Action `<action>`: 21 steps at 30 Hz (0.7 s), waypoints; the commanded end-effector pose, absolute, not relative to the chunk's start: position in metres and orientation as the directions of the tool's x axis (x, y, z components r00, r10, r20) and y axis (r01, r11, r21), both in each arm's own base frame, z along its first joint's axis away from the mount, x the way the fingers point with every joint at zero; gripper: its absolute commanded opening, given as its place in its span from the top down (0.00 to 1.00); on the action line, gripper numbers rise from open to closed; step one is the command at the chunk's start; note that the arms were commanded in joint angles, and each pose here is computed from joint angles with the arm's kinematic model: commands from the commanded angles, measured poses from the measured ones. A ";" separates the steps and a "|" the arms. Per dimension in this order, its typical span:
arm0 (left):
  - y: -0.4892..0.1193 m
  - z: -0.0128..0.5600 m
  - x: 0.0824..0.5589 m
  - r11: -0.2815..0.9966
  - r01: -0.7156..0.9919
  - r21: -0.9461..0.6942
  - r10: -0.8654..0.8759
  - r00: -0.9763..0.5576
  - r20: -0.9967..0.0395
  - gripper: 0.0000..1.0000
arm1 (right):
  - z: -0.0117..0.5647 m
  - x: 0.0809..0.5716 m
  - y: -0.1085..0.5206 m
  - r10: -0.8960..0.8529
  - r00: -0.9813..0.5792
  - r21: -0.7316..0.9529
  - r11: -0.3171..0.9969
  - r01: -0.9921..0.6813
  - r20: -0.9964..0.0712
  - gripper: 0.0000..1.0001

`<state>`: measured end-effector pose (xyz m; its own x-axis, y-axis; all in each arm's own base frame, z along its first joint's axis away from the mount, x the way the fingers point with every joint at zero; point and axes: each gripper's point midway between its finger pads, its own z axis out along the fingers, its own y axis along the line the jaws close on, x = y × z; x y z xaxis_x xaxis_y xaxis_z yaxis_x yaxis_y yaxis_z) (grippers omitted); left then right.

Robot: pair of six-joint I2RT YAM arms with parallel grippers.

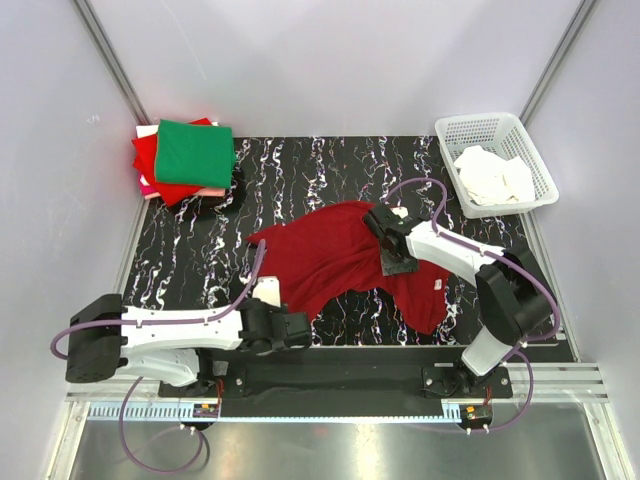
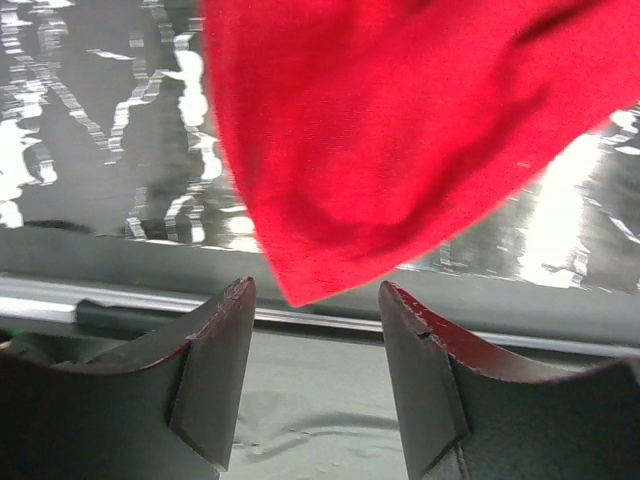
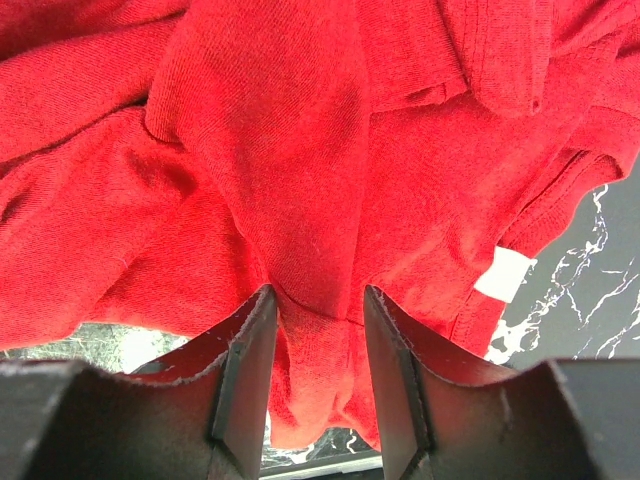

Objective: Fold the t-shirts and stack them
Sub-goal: Flatten the tshirt out

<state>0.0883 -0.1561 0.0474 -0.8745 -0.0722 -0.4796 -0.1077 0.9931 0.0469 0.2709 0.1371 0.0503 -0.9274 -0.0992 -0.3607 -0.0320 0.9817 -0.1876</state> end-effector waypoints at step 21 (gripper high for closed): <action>-0.153 0.015 0.098 0.982 -0.117 -0.148 -0.173 -0.874 -0.455 0.51 | 0.054 0.272 0.141 -0.080 -0.923 -0.152 0.988 -0.024 -0.377 0.53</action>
